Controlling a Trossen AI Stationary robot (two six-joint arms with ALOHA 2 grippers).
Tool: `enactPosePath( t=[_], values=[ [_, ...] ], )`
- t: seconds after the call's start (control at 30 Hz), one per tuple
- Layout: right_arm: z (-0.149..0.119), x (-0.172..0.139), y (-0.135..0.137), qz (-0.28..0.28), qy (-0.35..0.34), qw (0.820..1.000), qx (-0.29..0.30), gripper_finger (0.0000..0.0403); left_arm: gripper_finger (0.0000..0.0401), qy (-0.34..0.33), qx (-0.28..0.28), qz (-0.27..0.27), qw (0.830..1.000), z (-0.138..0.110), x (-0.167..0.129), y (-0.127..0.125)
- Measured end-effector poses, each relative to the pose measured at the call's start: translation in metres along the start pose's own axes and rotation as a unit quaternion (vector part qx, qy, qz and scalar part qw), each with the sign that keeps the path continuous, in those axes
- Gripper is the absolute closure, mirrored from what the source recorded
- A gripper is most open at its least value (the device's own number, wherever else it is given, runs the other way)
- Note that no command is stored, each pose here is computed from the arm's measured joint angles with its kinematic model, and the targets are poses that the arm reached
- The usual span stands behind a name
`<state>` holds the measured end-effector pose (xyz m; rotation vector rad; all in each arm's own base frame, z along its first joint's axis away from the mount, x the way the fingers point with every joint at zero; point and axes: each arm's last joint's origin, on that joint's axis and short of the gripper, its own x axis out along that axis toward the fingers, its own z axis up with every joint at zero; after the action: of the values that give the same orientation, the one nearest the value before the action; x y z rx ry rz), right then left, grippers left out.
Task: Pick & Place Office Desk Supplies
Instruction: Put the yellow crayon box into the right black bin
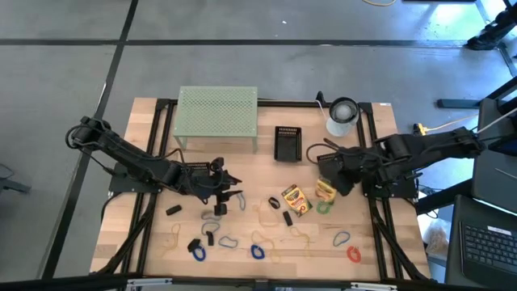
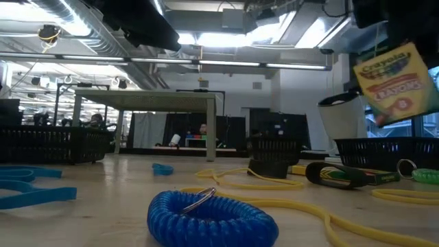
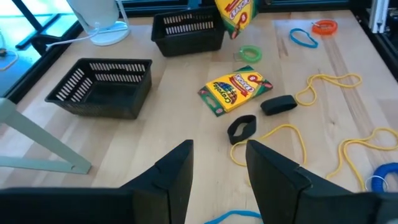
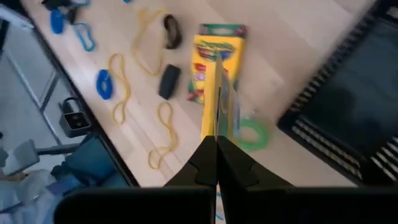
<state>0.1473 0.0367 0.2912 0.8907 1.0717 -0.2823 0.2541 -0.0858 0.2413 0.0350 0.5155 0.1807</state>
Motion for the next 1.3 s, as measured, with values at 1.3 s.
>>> enactPosePath(
  t=[1.3],
  values=[
    [0.014, -0.004, -0.036, -0.243, -0.127, 0.96, 0.056, 0.0403, 0.0258, -0.037, 0.028, 0.021, 0.999, 0.007, 0.0, 0.0]
  ],
)
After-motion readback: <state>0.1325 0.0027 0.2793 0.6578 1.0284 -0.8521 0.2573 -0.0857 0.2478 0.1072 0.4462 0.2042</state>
